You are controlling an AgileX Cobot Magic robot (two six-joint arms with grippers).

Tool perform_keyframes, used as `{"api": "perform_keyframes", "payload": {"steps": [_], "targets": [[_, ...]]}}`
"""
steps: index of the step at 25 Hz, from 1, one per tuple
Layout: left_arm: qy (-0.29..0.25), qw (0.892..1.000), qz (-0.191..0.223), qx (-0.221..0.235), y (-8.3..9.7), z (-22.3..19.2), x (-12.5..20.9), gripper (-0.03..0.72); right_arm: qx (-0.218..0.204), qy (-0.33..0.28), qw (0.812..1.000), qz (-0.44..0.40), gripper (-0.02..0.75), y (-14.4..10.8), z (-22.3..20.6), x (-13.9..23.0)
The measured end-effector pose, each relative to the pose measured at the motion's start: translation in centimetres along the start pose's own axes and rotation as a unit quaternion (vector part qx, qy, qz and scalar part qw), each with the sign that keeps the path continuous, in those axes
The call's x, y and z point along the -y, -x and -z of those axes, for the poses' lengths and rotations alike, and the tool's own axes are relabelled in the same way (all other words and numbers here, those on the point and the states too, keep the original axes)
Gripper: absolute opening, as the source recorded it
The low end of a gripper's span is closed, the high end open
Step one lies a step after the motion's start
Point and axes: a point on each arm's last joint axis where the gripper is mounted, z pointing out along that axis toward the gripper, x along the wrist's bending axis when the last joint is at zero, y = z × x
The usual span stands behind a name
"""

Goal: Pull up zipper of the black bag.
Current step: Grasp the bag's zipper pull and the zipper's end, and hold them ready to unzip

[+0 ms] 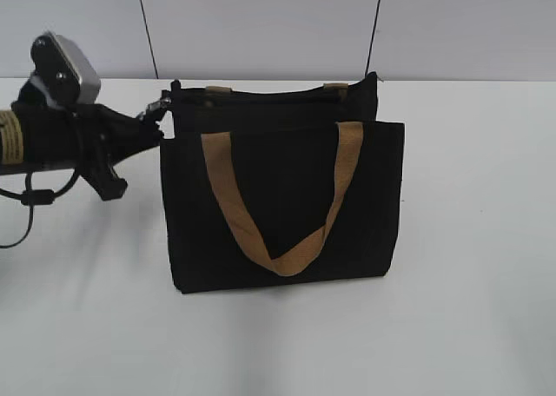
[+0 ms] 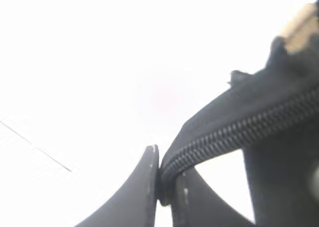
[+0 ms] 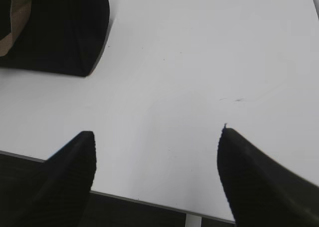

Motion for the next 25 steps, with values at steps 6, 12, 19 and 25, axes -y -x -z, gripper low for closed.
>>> {"api": "perform_keyframes", "payload": {"steps": [6,12,19,25], "targets": [[0.007,0.991,-0.073,-0.114,-1.3,0.9,-2.4,0.022,-0.006,0.002,1.0,-0.003,0.576,-0.1,0.0,0.0],[0.0,0.989,-0.09,-0.115,-0.1,1.4,-3.9,0.022,-0.038,0.016,0.999,-0.034,0.576,-0.7,0.0,-0.3],[-0.024,0.988,-0.061,-0.143,0.1,4.3,-6.4,0.022,-0.085,0.07,0.989,-0.099,0.56,-0.4,-1.6,-4.3],[-0.039,0.985,-0.045,-0.163,0.0,5.9,-7.3,0.022,-0.14,0.013,0.987,-0.075,0.539,0.2,-5.7,-7.8]]}}
